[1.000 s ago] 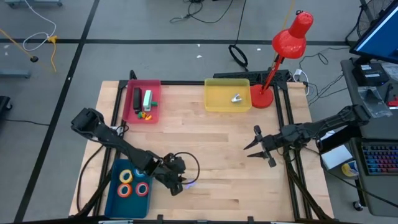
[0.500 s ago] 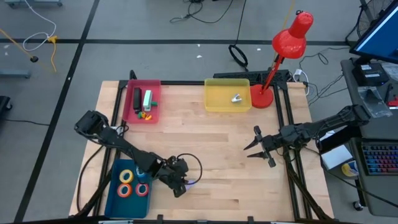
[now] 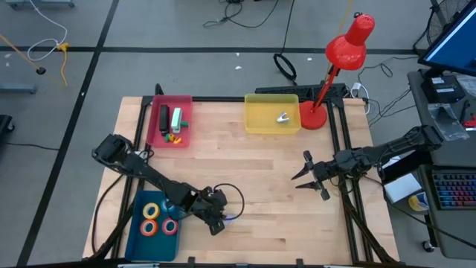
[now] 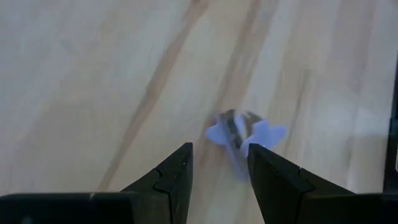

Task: Pick and place Stapler, Stapler remover, tape
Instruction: Put the purple staple remover into the yellow bin

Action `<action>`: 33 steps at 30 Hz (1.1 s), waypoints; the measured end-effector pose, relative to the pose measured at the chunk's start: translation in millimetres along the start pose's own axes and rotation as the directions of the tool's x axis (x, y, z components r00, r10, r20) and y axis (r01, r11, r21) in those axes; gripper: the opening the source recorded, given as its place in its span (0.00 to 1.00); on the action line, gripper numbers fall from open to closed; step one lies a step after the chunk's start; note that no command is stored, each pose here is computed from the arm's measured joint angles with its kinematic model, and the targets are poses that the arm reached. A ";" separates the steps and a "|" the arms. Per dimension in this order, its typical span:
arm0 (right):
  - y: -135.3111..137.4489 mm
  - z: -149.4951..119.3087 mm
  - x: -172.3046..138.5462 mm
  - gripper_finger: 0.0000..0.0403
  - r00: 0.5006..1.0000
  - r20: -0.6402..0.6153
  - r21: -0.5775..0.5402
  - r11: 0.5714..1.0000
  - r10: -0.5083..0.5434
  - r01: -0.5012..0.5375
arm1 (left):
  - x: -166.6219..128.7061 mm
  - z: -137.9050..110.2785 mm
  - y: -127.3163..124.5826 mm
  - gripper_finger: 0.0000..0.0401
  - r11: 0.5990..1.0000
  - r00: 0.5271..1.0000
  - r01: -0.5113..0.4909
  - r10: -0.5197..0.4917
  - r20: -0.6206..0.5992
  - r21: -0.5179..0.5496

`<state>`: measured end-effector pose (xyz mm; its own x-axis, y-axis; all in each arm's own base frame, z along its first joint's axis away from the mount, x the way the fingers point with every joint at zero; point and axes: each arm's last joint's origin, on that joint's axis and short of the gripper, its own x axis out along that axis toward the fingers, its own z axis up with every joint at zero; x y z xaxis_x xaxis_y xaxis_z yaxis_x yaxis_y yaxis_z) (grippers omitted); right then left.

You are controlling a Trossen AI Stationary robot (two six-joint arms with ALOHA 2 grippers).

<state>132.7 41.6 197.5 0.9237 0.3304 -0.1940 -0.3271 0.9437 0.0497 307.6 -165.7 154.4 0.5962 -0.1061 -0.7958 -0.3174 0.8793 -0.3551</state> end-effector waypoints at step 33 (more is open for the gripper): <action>-0.1 -0.9 0.3 0.35 1.000 -0.009 0.001 1.000 -0.001 0.001 | 10.5 -2.9 -3.6 0.38 0.995 0.999 0.027 -0.029 0.019 0.098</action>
<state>132.8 41.7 196.6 0.9221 0.3291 -0.2033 -0.3259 0.9441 0.0502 312.8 -171.3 145.9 0.6188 -0.1225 -0.7759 -0.2277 0.9174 -0.3264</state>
